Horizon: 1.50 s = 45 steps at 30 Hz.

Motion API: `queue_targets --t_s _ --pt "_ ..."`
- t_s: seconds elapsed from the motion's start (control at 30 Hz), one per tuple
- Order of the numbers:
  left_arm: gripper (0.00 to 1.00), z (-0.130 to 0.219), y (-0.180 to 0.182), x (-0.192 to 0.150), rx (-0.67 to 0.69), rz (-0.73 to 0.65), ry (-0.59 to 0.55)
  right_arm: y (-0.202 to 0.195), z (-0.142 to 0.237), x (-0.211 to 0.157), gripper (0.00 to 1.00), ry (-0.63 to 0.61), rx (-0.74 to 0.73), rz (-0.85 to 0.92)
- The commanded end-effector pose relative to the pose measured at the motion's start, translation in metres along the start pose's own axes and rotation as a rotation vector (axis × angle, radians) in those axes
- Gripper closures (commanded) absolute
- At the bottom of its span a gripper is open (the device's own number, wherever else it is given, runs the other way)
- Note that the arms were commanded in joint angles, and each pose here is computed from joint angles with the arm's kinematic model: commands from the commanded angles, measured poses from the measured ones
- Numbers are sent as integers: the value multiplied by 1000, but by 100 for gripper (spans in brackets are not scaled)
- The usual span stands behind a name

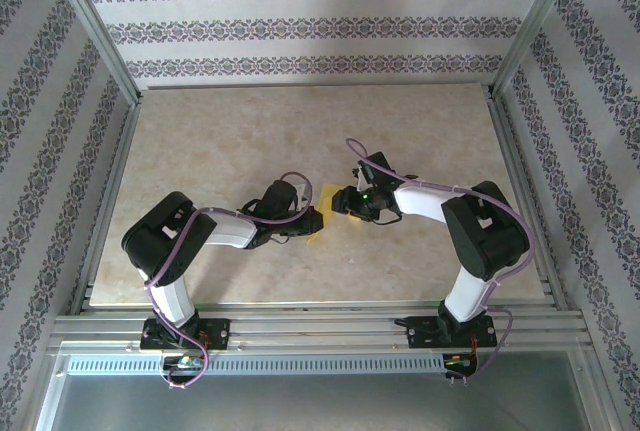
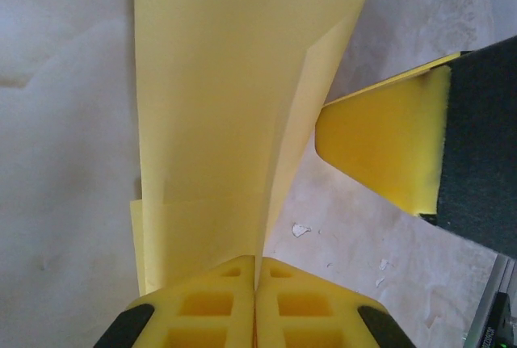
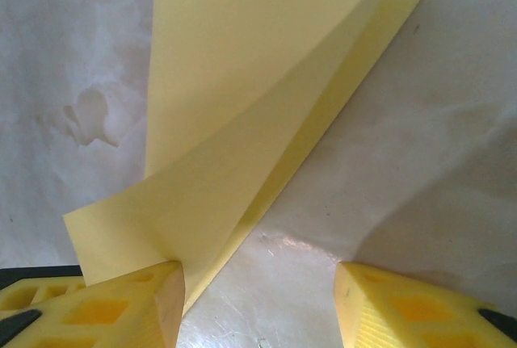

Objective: Fold a paper plane with a square sheet of paper (pick it up from the middle)
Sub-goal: Fold the wing for the fifth time at the center of the table.

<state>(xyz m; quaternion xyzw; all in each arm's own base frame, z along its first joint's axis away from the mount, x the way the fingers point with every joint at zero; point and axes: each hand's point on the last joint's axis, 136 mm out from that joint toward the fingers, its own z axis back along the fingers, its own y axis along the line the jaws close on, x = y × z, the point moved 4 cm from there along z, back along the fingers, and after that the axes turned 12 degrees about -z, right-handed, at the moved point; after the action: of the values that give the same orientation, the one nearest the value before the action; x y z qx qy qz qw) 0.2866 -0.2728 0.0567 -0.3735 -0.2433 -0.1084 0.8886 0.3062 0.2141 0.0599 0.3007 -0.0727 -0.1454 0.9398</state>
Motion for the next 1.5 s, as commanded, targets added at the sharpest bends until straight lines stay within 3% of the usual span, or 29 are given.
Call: queue_targets --t_s 0.0,0.3,0.9,1.47 --pt "90 -2 3 6 -18 11 -18 -13 -6 -2 46 2 -111 2" --pt "89 -5 8 1 -10 19 -5 -14 -18 -5 41 36 -82 -49" --pt "74 6 5 9 8 -17 -34 -44 -30 -15 36 51 -362 -118" --pt "72 7 9 7 49 -33 -24 -54 -39 -17 29 76 -368 -205"
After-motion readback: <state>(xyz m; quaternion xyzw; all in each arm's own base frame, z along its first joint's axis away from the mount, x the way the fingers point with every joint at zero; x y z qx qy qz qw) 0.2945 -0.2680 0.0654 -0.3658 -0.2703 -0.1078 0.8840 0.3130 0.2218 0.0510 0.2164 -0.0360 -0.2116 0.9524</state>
